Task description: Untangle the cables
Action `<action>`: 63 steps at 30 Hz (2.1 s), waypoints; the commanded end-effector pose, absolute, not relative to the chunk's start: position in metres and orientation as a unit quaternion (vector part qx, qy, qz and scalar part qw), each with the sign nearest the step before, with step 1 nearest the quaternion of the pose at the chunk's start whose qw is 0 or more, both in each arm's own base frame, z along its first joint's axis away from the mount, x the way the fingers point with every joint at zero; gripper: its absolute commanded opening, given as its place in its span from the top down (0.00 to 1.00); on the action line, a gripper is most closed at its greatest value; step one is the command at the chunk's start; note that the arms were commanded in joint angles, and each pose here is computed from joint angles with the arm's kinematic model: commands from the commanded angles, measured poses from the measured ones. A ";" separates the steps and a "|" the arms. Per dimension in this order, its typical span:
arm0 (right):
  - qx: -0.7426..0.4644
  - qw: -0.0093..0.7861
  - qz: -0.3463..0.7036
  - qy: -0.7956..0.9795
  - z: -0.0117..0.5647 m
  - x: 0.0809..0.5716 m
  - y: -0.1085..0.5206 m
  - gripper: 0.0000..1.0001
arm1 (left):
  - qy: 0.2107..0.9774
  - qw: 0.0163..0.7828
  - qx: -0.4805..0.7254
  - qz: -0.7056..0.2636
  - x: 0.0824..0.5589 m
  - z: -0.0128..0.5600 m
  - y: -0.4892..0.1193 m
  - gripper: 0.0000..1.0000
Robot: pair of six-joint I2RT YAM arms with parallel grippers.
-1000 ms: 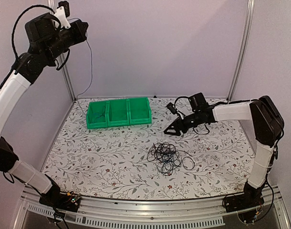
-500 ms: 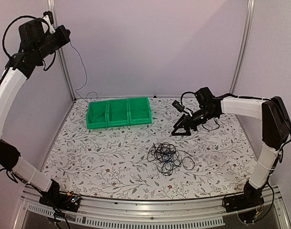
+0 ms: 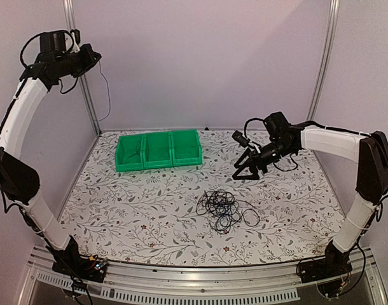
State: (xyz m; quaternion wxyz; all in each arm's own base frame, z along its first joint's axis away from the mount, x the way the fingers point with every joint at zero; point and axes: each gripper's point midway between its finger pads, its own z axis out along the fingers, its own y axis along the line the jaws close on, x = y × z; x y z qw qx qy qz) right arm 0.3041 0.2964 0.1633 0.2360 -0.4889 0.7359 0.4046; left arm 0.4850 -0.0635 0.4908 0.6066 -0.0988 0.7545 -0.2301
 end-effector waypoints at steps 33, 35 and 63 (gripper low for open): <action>-0.477 0.215 0.409 0.748 0.144 0.300 0.295 0.09 | 0.721 0.618 -0.095 -0.300 0.502 0.500 -0.047 1.00; -0.476 0.214 0.410 0.748 0.143 0.300 0.296 0.09 | 0.711 0.625 -0.090 -0.309 0.502 0.509 -0.049 1.00; -0.472 0.210 0.413 0.750 0.140 0.301 0.296 0.10 | 0.688 0.636 -0.059 -0.345 0.513 0.521 -0.085 1.00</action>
